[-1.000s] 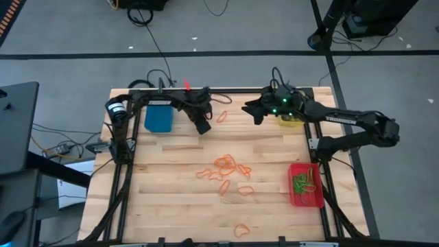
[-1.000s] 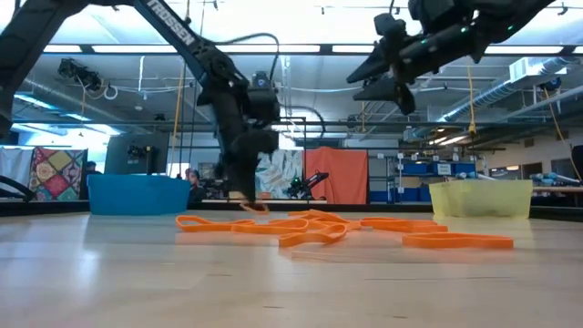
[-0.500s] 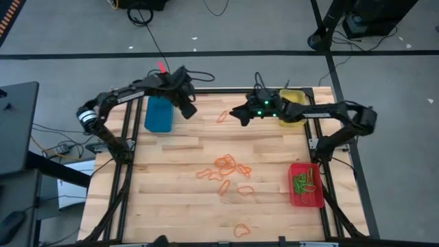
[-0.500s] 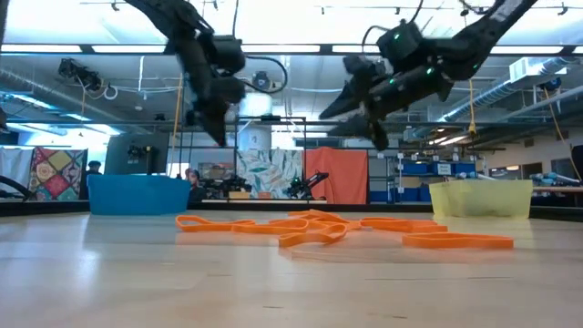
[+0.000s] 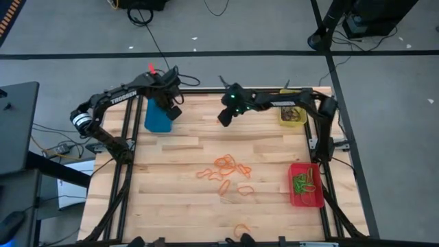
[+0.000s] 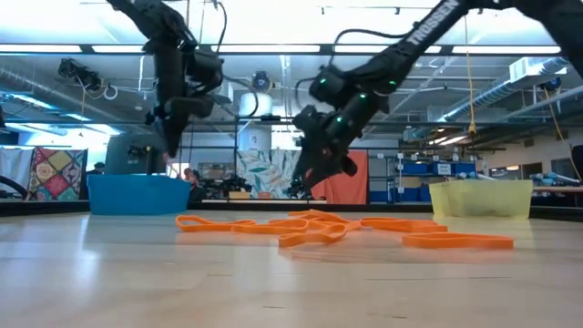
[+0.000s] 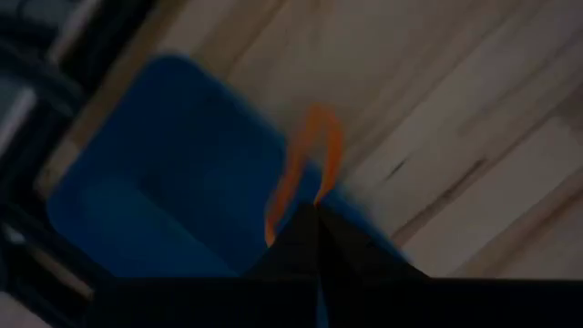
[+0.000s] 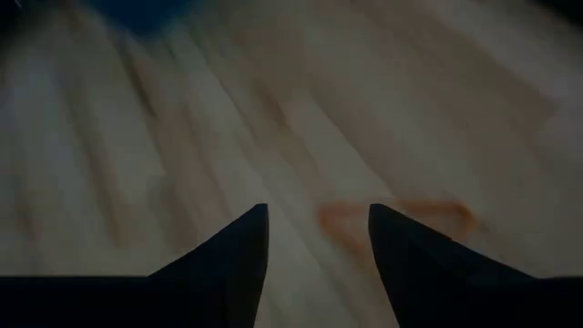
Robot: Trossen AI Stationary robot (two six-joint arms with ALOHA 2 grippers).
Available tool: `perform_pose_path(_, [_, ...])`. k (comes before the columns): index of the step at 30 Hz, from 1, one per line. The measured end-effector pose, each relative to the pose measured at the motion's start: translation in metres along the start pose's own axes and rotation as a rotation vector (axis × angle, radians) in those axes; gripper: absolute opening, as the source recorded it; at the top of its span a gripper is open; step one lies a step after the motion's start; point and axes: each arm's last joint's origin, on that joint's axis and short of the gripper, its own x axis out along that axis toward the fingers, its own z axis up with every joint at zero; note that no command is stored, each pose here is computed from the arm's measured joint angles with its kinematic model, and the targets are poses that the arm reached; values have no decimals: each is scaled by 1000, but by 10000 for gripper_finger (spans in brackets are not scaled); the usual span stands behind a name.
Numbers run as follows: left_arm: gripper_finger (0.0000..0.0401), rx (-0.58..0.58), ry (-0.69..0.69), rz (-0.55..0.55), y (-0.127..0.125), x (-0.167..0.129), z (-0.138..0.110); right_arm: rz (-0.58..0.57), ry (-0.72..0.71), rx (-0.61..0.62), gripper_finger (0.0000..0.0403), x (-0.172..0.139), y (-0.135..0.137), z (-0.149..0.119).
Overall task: Sort rubber bands into baskets
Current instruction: Put the orange rubber band into the blue bin
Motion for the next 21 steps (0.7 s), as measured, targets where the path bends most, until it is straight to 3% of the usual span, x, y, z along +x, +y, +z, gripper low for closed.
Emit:
perform_pose_path(4, [1, -17, 54, -53, 2, 11, -9, -79, 168, -157, 192, 5, -4, 9])
perform_pose_path(10, [12, -64, 98, -79, 2, 20, -16, -73, 236, -391, 181, 15, -7, 21])
perform_pose_path(21, [90, -145, 108, 5, 5, 20, -17, -51, 347, -595, 180, 35, -15, 11])
